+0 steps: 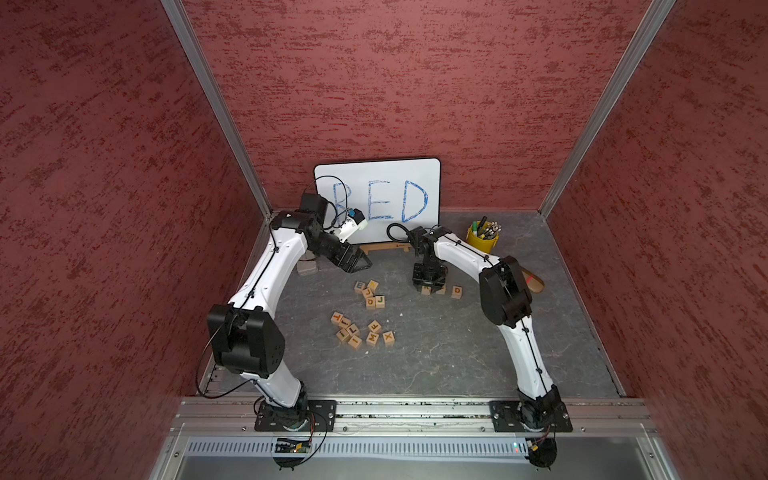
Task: Assemble the uppercase word "red" with letter blocks
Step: Move the letter block to the center of the board, then reset both arms
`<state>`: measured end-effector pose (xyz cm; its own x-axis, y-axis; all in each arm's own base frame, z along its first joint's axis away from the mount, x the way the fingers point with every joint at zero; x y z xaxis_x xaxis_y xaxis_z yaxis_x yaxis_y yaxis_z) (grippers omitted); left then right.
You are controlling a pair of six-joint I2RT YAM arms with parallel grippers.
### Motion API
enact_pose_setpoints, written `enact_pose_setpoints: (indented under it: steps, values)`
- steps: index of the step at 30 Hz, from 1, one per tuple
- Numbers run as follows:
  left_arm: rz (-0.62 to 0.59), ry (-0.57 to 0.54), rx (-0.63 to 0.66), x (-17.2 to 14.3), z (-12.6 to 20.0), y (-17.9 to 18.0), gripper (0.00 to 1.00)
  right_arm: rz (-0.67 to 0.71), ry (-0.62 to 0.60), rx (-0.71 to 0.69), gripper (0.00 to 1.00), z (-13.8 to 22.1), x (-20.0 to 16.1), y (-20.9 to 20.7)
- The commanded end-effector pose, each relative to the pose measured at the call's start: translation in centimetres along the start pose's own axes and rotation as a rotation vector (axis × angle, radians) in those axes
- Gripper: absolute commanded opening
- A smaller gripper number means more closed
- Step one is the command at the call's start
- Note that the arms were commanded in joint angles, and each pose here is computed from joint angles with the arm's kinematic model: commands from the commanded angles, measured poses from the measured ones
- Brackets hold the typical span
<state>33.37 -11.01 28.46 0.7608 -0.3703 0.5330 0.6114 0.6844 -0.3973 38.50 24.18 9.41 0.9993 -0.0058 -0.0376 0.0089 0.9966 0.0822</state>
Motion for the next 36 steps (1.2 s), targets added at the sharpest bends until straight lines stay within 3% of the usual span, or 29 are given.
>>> enact_pose_setpoints:
  steps: [1, 9, 13, 18, 20, 21, 24, 29, 32, 36]
  values:
    - [-0.031, -0.044, 0.0, 0.6, 1.0, -0.9, 0.99, -0.001, -0.114, 0.005, 0.55, 2.9, 0.9, 0.4]
    - [-0.009, -0.083, 0.049, 0.8, 1.8, -0.7, 0.99, 0.004, -0.223, 0.027, 0.58, 6.5, 1.7, 0.9]
    - [0.034, -0.135, 0.067, -0.2, 2.9, 0.0, 1.0, 0.025, -0.355, 0.059, 0.64, 10.3, 1.6, 1.2]
    - [0.197, -0.286, 0.197, -1.7, 4.2, 3.5, 0.99, 0.061, -0.688, 0.185, 0.73, 16.0, 0.5, 2.0]
    - [0.282, -0.366, 0.248, -2.5, 4.8, 5.1, 1.0, 0.052, -0.833, 0.26, 0.84, 17.3, -0.5, 1.6]
    - [0.318, -0.415, 0.27, -3.2, 5.1, 5.9, 0.99, 0.043, -0.915, 0.299, 0.98, 17.8, -1.1, 1.2]
    - [0.413, -0.598, 0.31, -5.2, 6.2, 7.9, 0.99, 0.012, -1.135, 0.366, 0.99, 18.2, -3.4, -1.2]
    - [0.481, -0.805, 0.386, -9.2, 5.9, 9.8, 1.0, 0.06, -1.418, 0.194, 0.99, 19.0, -7.2, -5.8]
    - [0.379, -0.802, 0.395, -10.9, 4.1, 9.5, 0.99, 0.138, -1.558, 0.056, 0.99, 20.2, -9.7, -8.2]
    - [0.307, -0.874, 0.464, -13.1, 2.0, 10.4, 0.99, 0.153, -1.65, -0.006, 0.99, 21.2, -12.2, -10.8]
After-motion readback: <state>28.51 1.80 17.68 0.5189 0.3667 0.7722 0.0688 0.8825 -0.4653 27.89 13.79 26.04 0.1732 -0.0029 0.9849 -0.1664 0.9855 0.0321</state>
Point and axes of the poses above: each gripper's point midway between its finger pads, its own z axis back along the fingers, its own y axis along the line the jaws close on, x = y × z, the point moved 7 cm from there along z, back along the fingers, and after that the axes turned 10 degrees about z, right-handed, at the moved point
